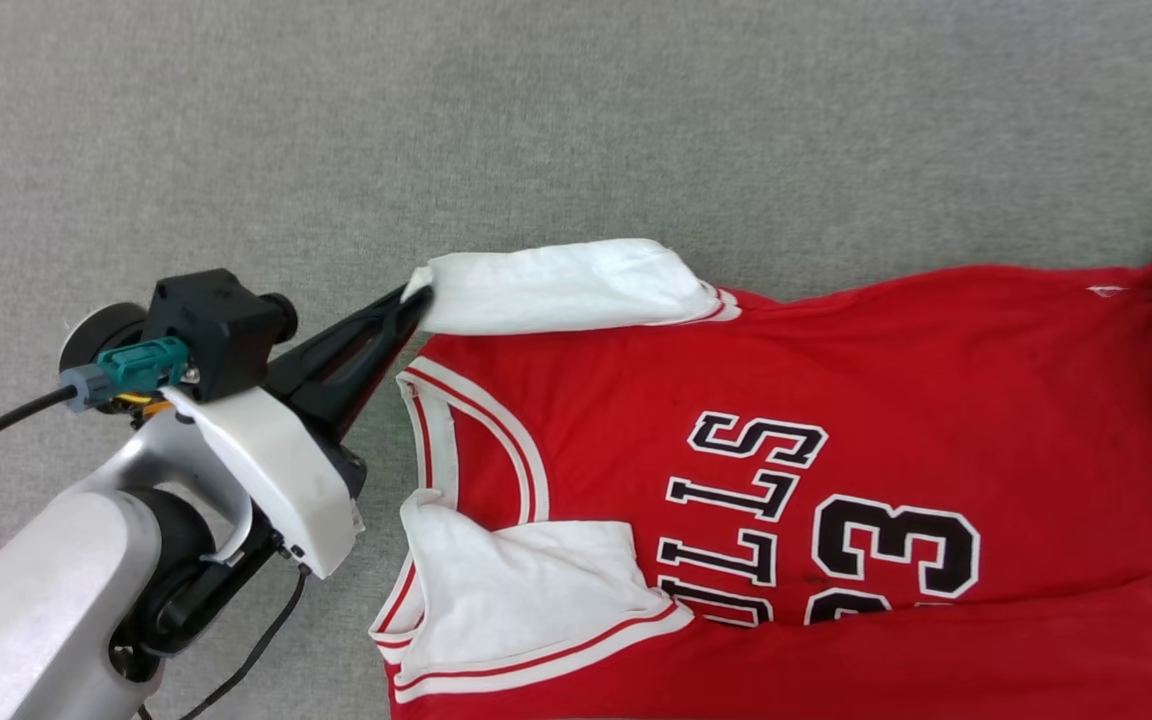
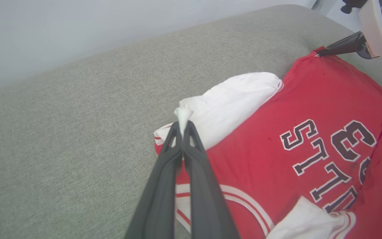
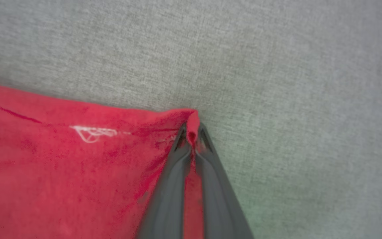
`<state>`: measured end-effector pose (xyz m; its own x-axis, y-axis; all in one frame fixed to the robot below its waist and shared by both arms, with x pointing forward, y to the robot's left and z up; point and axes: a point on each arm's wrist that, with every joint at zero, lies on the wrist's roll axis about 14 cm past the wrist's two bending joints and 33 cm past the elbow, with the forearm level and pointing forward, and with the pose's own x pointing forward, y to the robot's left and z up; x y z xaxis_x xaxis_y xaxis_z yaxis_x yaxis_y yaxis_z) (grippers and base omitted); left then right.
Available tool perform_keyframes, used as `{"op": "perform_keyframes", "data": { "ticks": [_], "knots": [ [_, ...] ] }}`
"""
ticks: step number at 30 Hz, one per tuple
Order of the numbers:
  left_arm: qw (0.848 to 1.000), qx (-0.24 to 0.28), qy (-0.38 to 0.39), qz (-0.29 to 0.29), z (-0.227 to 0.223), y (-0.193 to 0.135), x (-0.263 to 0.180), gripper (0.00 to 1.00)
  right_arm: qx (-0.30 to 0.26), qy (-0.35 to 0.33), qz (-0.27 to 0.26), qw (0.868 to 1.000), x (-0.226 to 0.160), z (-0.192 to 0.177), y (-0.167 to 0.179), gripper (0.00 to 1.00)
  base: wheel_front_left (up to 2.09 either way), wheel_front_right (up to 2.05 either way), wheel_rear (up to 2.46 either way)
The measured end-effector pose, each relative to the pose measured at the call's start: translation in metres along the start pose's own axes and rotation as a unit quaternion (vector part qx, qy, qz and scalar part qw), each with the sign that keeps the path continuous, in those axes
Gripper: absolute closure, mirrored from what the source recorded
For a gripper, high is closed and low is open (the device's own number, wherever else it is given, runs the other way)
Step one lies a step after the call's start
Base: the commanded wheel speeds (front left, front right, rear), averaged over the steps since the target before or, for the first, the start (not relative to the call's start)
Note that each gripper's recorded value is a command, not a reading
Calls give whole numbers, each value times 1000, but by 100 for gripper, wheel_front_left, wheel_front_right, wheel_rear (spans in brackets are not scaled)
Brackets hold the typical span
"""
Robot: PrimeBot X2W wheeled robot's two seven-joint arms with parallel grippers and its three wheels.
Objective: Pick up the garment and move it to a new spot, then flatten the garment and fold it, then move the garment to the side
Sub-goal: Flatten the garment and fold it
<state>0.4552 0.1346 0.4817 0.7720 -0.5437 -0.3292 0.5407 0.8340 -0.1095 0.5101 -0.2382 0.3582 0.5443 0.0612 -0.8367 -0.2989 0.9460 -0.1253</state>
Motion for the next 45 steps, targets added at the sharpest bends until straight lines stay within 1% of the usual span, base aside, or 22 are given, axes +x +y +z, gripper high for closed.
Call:
{"op": "perform_keyframes", "data": {
  "ticks": [7, 9, 13, 16, 18, 22, 27, 34, 38, 45],
  "knots": [
    [1000, -7, -21, 22, 6, 0, -14, 100, 21, -41, -6, 999, -29, 1, -7, 100, 0, 0, 0],
    [999, -12, -29, 28, 9, -1, -21, 100, 32, -58, -3, 998, -42, 5, -8, 100, 0, 0, 0],
    [998, -17, -39, 40, 13, -4, -34, 100, 35, -94, -13, 995, -70, 9, -17, 100, 0, 0, 0],
    [997, -30, -45, 45, 11, -11, -45, 100, 49, -124, -5, 991, -90, 10, -14, 100, 0, 0, 0],
    [997, -40, -46, 48, 8, -15, -53, 100, 53, -134, 0, 990, -100, 4, -10, 100, 0, 0, 0],
    [997, -54, -23, 57, -12, -23, -70, 100, 60, -145, 5, 988, -115, -15, -4, 100, 0, 0, 0],
    [994, -84, 29, 71, -50, -28, -87, 100, 53, -110, 22, 992, -117, -55, 13, 100, 0, 0, 0],
    [986, -126, 95, 58, -95, -44, -94, 100, 33, -57, 29, 997, -112, -96, 21, 100, 0, 0, 0],
    [981, -125, 140, 58, -123, -46, -97, 100, 18, -27, 37, 999, -105, -115, 29, 100, 0, 0, 0],
    [978, -128, 160, 43, -140, -53, -88, 100, -10, -6, 39, 999, -97, -127, 30, 100, 0, 0, 0]
  ]
}}
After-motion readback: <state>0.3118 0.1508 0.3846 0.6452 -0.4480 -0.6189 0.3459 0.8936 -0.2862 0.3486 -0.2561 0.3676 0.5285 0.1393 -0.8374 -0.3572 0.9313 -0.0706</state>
